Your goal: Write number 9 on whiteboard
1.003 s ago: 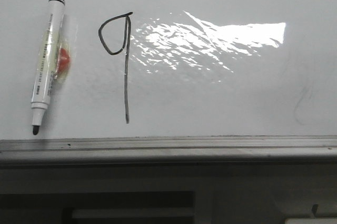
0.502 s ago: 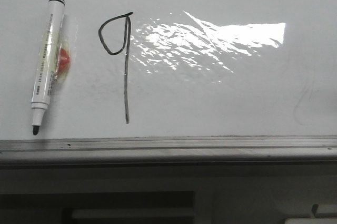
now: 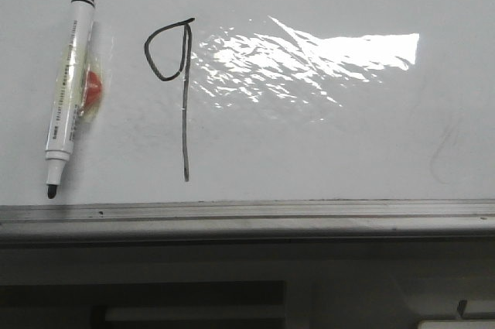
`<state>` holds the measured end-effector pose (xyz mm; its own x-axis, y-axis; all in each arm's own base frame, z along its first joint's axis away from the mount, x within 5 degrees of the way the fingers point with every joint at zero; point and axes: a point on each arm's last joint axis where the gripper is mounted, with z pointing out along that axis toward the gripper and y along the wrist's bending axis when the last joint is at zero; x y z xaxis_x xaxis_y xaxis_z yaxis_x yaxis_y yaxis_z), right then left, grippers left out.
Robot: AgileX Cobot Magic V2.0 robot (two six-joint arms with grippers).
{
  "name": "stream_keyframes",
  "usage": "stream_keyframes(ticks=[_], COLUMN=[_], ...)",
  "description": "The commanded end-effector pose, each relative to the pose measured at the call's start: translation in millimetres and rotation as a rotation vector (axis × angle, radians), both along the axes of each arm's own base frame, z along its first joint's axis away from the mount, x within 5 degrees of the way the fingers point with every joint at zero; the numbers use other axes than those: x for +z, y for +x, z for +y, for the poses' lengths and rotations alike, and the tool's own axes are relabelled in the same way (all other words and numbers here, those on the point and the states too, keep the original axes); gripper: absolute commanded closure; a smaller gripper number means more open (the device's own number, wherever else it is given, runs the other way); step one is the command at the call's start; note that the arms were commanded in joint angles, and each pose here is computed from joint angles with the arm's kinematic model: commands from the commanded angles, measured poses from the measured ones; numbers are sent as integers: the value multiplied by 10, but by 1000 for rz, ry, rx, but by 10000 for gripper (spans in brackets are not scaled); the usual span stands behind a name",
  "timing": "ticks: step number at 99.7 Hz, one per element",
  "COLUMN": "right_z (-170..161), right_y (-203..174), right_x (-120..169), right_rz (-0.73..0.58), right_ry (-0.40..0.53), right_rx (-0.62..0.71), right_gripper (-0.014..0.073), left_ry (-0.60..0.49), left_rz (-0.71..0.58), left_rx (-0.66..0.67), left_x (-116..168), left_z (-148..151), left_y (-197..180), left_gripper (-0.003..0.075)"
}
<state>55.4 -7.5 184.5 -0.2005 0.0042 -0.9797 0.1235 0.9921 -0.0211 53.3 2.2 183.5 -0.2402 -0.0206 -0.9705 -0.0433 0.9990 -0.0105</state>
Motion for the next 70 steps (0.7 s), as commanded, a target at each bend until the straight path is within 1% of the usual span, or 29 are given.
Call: stream_keyframes(ticks=[1,13,70], right_z=[-21,-20,-20], right_y=[3,-26,-27], right_x=[-76,-108,-110], right_rz=[10,33,36], right_ry=[-2,-1,-8], right_rx=[-34,-39,-37], right_gripper=[657,657,657], left_ry=[-8,-8,-8], left_rz=[-52,-50,-51], left_rx=[-5,-5,-5], left_x=[-14,-16,-15], left_z=[-5,-5,-5], left_y=[-2,-2,-2], left_gripper=[741,741,741])
